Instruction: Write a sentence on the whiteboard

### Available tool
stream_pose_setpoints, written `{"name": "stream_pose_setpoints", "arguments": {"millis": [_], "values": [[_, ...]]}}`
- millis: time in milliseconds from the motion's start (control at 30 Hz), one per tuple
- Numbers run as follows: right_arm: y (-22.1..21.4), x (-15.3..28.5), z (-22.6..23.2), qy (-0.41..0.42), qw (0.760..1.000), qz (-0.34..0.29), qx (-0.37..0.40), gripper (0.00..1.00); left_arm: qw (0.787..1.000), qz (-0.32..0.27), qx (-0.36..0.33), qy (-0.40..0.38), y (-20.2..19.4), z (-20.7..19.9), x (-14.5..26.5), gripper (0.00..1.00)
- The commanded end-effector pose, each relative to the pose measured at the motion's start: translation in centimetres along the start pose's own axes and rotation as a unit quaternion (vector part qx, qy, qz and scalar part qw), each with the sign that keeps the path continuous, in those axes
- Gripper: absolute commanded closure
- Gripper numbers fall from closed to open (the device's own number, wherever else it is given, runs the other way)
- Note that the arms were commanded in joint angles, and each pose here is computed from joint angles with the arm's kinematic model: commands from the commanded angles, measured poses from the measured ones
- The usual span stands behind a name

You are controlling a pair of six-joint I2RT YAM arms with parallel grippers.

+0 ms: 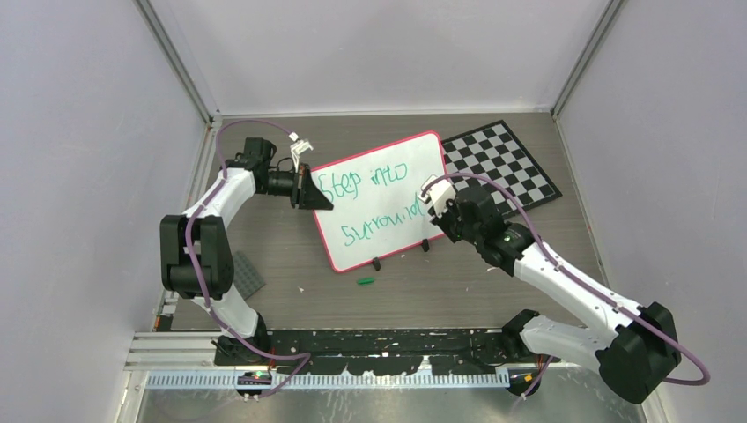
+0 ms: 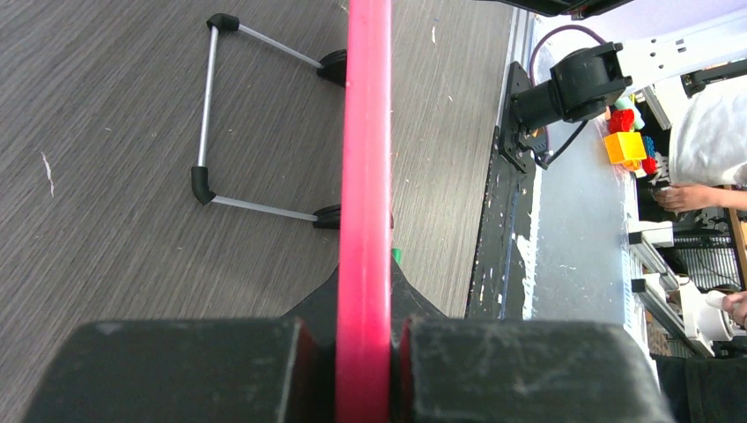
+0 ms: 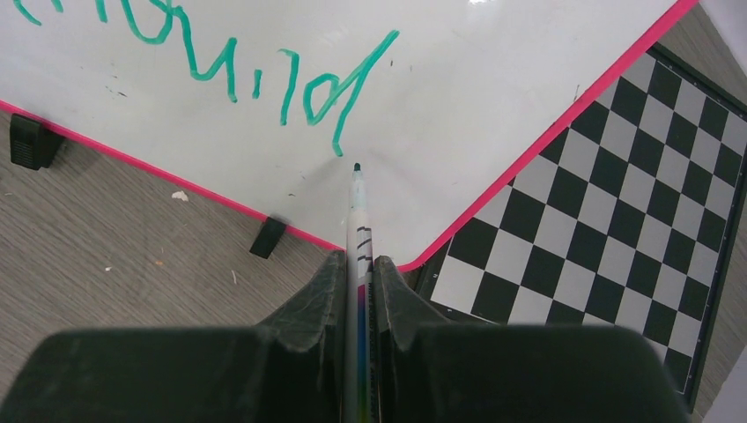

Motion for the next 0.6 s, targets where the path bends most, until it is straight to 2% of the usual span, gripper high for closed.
{"name": "stream_pose_setpoints", "arguments": {"millis": [0, 567], "values": [[1.8, 0.2, -0.4, -0.011, 1.0, -0.029, 0.002, 1.0, 0.995, 0.068, 0.07, 0.021, -3.1, -0.6, -0.2, 1.0], [0.9, -2.2, -0.5, -0.023, 1.0, -0.004, 0.015, 1.0, 0.994, 0.073, 0.077, 0.033, -3.1, -0.2, -0.2, 1.0]]}}
Point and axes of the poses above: each gripper's point midway between its finger pads, its own x axis back along the fingers, its own z axis along the line the jaws close on, y = z × x, the point moved 5 cm from there along x, back along the fingers, and after that the axes turned 13 degrees about -x, right-handed, at the moved point
